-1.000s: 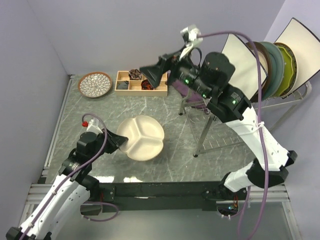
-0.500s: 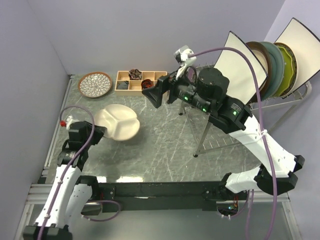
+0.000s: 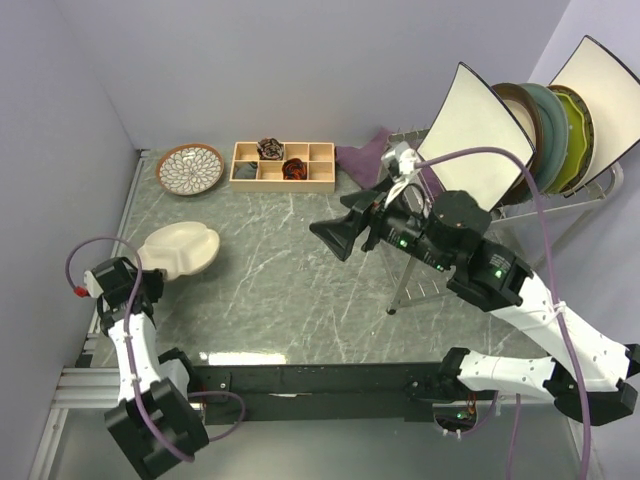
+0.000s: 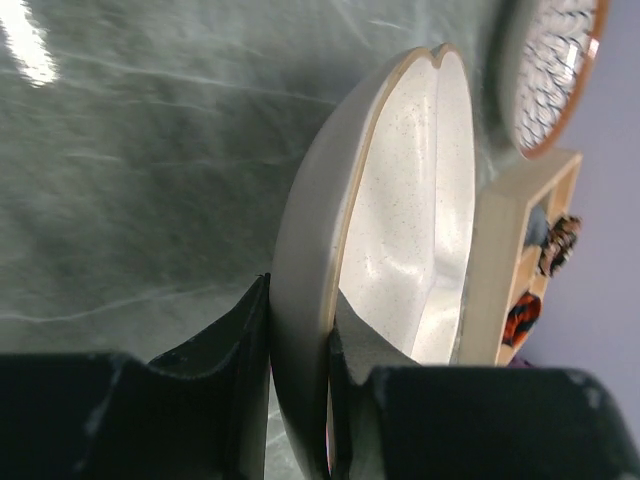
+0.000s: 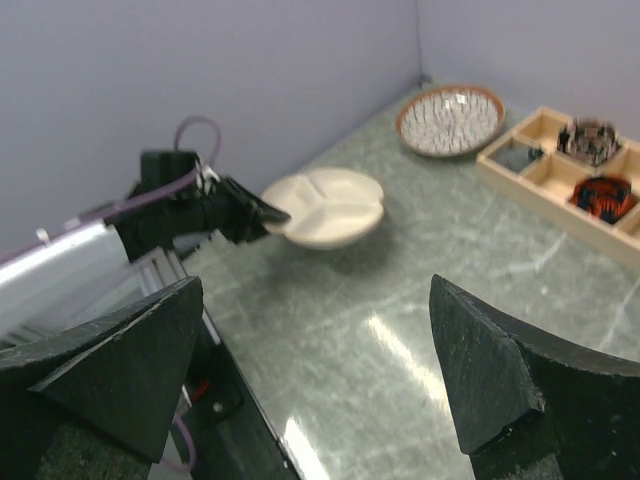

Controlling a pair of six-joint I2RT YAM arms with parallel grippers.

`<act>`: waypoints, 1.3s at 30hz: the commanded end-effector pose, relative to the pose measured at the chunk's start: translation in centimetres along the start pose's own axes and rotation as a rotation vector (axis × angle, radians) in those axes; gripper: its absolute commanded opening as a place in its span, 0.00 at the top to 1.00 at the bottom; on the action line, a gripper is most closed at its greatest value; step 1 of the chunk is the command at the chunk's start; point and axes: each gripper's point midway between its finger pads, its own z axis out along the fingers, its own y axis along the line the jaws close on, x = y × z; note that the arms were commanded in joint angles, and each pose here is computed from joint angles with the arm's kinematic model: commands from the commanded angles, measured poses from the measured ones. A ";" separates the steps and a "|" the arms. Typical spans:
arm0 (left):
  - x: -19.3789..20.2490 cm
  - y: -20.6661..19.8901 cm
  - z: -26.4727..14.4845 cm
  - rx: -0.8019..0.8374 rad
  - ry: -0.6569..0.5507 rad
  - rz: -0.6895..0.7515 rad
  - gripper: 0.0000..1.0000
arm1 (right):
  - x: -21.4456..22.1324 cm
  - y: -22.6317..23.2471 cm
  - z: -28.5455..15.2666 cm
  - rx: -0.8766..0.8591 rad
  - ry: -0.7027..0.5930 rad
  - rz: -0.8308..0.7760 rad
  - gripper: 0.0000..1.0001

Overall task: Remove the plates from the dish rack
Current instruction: Place the plate at the center of the board.

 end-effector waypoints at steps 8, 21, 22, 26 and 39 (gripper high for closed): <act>-5.2 -6.3 0.9 0.245 -0.103 -0.025 0.99 | 1.3 -0.6 -2.3 0.013 -0.056 0.045 0.00; -6.5 -5.5 3.7 0.243 -0.139 -0.048 0.98 | 4.0 -1.4 -3.6 0.023 -0.044 0.054 0.00; -6.3 -5.7 4.0 0.256 -0.123 -0.056 0.98 | 4.0 -1.5 -3.7 0.024 -0.045 0.054 0.00; -5.9 -4.9 6.5 0.212 -0.057 -0.083 0.94 | 4.0 -1.6 -3.8 0.024 -0.056 0.051 0.00; -4.5 -3.1 10.0 0.094 0.025 -0.082 0.51 | 4.4 -2.2 -3.7 0.052 -0.050 0.042 0.00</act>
